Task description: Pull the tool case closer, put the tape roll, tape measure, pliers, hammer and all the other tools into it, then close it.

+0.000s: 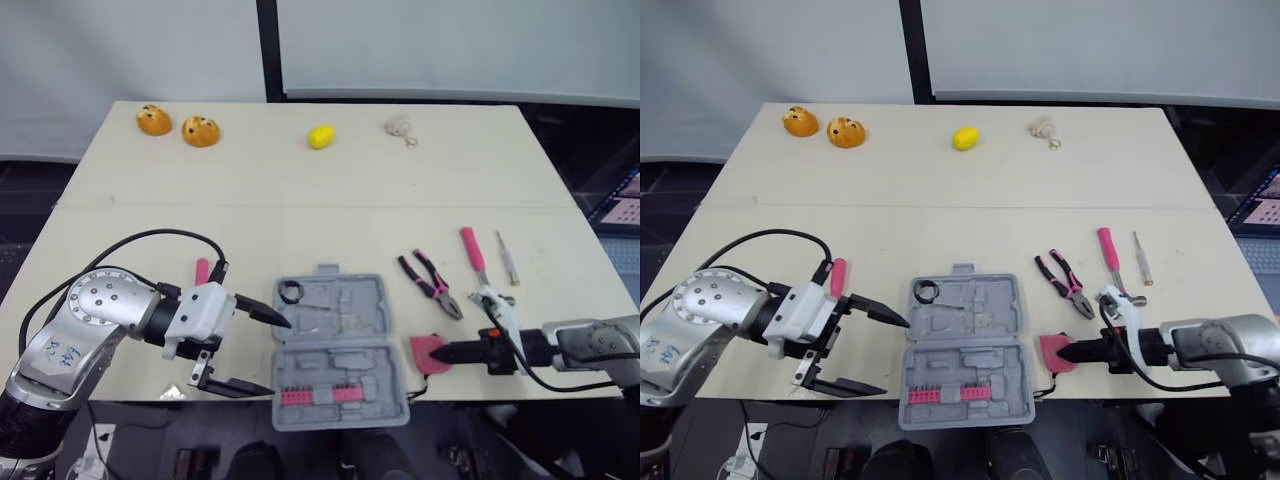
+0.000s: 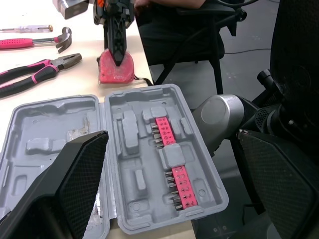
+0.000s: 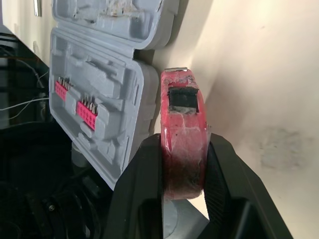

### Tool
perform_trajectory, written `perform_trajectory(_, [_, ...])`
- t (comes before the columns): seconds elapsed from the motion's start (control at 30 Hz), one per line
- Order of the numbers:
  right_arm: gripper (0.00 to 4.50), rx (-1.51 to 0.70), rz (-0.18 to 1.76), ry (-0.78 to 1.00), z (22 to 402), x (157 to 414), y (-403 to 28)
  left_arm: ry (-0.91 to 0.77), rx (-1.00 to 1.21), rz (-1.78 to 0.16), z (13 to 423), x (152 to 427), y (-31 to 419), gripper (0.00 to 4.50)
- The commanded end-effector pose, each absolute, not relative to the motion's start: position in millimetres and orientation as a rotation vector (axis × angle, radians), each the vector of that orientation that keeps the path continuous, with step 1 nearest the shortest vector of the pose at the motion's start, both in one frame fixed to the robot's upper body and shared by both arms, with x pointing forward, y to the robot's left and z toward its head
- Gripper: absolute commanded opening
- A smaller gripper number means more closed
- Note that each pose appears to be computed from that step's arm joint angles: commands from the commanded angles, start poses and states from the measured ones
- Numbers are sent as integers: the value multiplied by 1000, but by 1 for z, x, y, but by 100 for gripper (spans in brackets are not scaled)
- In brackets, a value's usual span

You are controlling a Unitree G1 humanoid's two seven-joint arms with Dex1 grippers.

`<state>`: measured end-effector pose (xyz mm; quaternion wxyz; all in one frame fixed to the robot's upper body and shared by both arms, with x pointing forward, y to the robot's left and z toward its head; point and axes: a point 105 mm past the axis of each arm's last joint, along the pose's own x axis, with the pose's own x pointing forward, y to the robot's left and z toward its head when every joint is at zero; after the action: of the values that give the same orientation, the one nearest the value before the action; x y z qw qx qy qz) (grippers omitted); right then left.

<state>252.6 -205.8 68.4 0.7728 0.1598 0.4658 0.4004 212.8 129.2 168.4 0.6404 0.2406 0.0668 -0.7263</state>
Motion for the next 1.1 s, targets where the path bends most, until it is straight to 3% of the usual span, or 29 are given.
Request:
perform_trajectory(0.03, [53,351,881,990,72,256,-205,130,589,-1658,173,210,127,450])
perform_trajectory(0.3, [53,352,871,996,66,258,-204,120,612,-1652,173,210,126,450])
perform_trajectory(0.57, [440,332,861,978,89,257,-221,114,619,-1646,172,212,125,450])
perform_trajectory(0.67, [447,289,863,961,100,258,-229,113,622,-1643,172,213,126,450])
perform_trajectory(0.8, [447,43,976,855,117,260,-237,109,627,-1637,174,214,127,450])
perform_trajectory(1.0, [447,-574,1330,475,114,260,-227,96,632,-1627,177,217,127,450])
perform_trajectory(1.1, [447,-657,1359,400,99,266,-224,88,636,-1623,178,219,126,450])
